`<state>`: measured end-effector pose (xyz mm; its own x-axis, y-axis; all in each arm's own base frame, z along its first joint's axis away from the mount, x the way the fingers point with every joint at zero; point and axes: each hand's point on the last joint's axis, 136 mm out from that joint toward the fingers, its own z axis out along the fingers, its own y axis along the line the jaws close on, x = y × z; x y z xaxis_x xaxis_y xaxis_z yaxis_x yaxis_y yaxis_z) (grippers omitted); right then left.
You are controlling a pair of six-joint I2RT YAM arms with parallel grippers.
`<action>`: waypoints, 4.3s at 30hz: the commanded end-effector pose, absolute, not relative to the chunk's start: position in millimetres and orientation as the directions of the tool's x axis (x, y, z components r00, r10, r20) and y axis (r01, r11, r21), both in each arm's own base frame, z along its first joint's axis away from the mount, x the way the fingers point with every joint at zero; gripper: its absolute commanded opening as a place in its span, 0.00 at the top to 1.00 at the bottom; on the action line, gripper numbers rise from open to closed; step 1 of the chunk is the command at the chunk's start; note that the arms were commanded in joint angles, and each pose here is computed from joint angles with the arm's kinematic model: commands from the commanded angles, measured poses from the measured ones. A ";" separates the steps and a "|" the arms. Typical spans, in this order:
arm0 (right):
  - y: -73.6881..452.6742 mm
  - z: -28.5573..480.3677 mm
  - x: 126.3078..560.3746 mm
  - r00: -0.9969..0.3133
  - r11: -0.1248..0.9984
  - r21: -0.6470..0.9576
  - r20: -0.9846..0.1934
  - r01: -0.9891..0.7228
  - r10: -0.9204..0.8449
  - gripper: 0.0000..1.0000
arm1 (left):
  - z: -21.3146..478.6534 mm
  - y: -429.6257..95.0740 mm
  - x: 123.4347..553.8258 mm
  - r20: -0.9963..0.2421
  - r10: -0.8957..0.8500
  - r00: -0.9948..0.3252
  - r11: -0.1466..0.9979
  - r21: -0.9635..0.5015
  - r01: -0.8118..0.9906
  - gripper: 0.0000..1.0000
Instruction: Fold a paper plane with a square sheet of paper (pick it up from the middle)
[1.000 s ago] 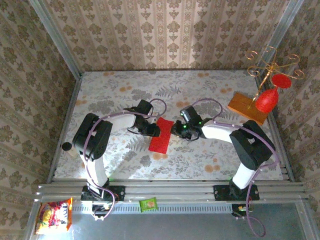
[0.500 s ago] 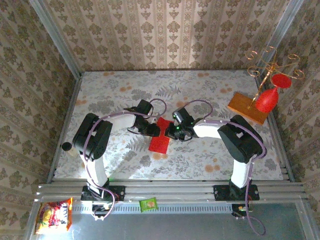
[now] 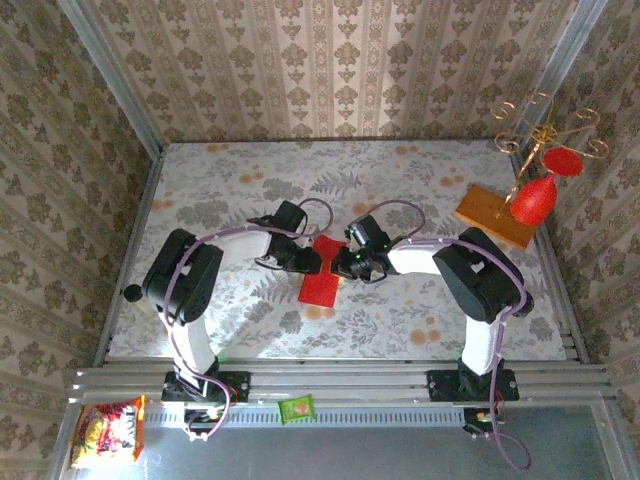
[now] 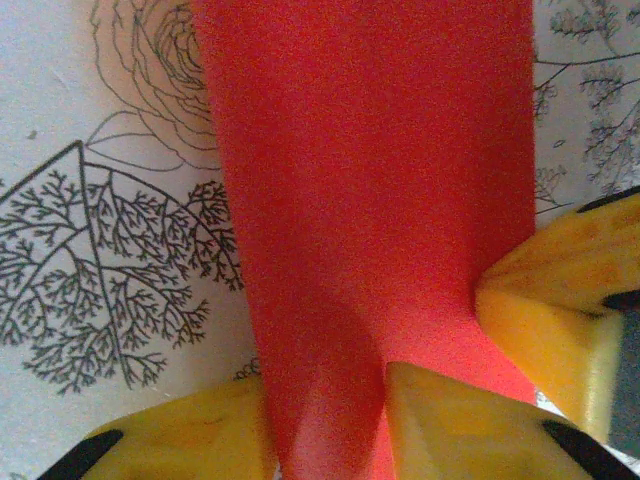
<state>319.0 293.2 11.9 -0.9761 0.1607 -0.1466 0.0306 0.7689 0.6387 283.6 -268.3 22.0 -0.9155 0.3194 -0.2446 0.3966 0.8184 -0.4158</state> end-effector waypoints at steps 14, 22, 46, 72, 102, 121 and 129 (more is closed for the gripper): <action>253.1 -56.8 277.2 -0.999 0.907 0.419 0.019 -0.032 -0.044 0.94 | 100.2 -263.0 294.7 -0.359 -0.019 -0.933 0.805 -0.559 0.199 0.72; 246.1 -63.0 273.2 -0.998 0.924 0.382 0.035 -0.027 -0.044 0.96 | 71.1 -282.9 280.4 -0.249 -0.003 -0.969 0.792 -0.591 0.150 0.88; 230.1 -71.7 265.1 -0.997 0.955 0.298 0.077 -0.005 -0.029 0.97 | 31.5 -291.4 271.4 -0.125 0.057 -0.991 0.799 -0.590 0.120 0.97; 206.2 -82.8 248.9 -0.991 0.982 0.191 0.134 0.001 -0.025 0.97 | 49.8 -208.3 278.9 -0.212 -0.046 -0.976 0.785 -0.612 0.096 1.00; 199.6 -87.5 245.2 -0.990 0.987 0.163 0.139 0.015 -0.008 0.96 | 27.7 -205.3 312.1 -0.131 -0.198 -0.971 0.648 -0.761 -0.030 1.00; 201.0 -87.1 246.1 -0.990 0.986 0.166 0.142 0.020 -0.004 0.96 | 14.1 -273.5 314.6 -0.133 -0.105 -0.986 0.670 -0.741 0.029 1.00; 195.0 -89.8 243.8 -0.990 0.990 0.142 0.143 0.019 -0.002 0.96 | 4.8 -202.0 341.3 -0.108 -0.259 -0.960 0.681 -0.725 -0.102 1.00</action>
<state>320.8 293.3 4.6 -0.9878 -0.0458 -0.1488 -0.1230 0.8156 0.5654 337.4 -238.8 22.5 -0.9741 -0.1983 -0.1091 -0.0376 0.6171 -0.7860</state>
